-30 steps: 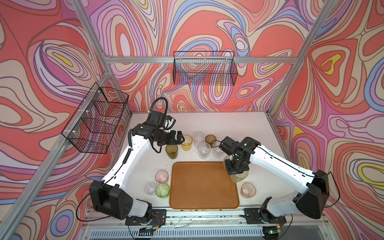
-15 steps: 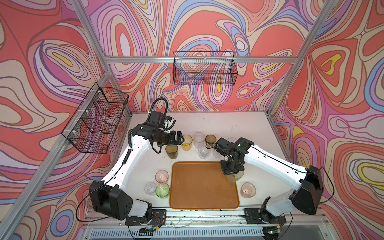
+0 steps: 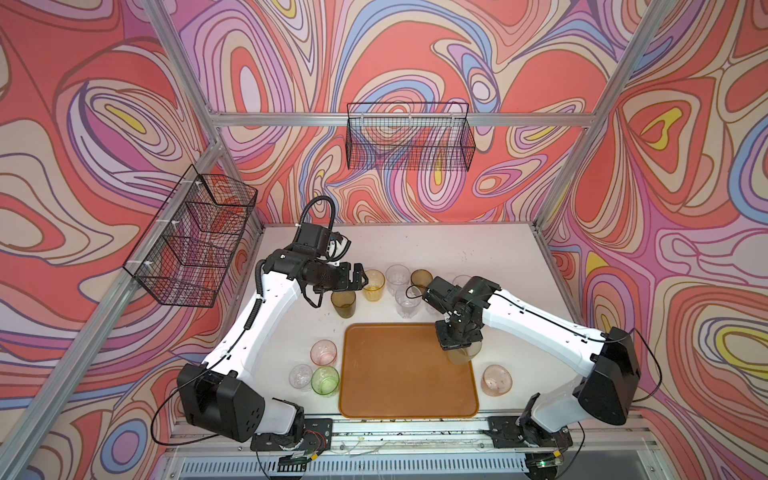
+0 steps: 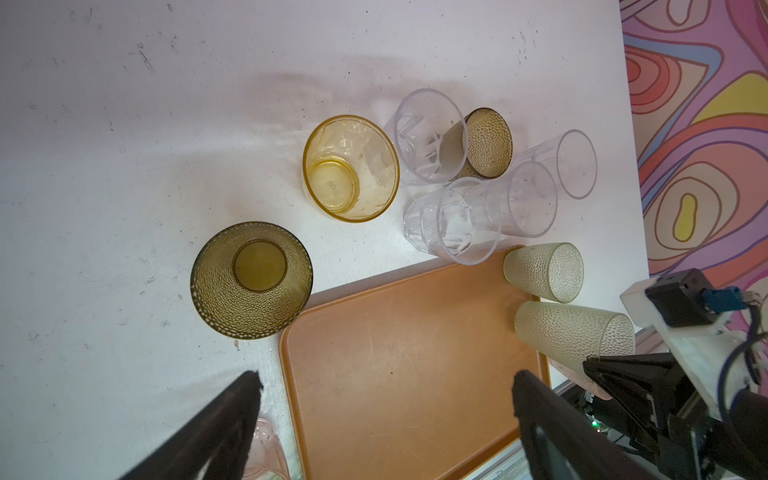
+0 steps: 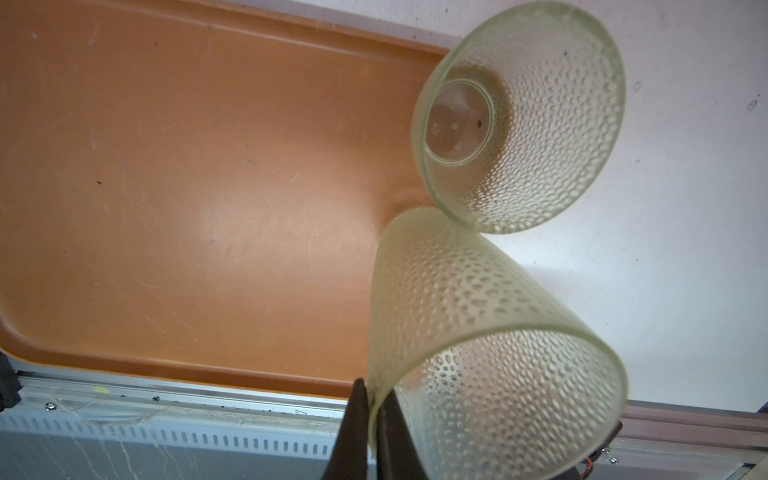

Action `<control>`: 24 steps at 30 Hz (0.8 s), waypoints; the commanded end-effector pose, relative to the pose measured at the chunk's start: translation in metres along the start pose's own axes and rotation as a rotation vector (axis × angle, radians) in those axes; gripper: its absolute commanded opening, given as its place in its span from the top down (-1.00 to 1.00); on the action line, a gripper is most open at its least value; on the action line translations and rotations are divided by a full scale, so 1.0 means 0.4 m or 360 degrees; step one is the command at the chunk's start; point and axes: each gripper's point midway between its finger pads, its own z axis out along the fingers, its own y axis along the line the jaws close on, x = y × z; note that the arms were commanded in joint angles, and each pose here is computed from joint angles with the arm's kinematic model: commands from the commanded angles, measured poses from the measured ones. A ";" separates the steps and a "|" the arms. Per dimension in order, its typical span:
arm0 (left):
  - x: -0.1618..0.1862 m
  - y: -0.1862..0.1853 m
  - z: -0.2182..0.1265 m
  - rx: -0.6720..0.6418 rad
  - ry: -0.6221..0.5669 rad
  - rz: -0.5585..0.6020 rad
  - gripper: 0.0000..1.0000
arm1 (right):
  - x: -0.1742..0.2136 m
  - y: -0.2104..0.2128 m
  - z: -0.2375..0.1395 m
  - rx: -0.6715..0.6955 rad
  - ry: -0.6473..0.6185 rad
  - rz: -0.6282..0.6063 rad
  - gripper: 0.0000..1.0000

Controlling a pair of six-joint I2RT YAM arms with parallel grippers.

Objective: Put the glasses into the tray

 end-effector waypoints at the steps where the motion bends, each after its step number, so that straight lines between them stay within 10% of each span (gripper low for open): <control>1: 0.017 0.001 -0.008 -0.0013 0.0016 0.0014 -0.94 | 0.005 0.001 0.013 0.0014 0.0014 0.0005 1.00; 24: 0.018 0.001 -0.003 -0.0008 0.0019 0.0007 -0.94 | 0.020 -0.012 0.047 0.0063 0.0054 -0.0001 1.00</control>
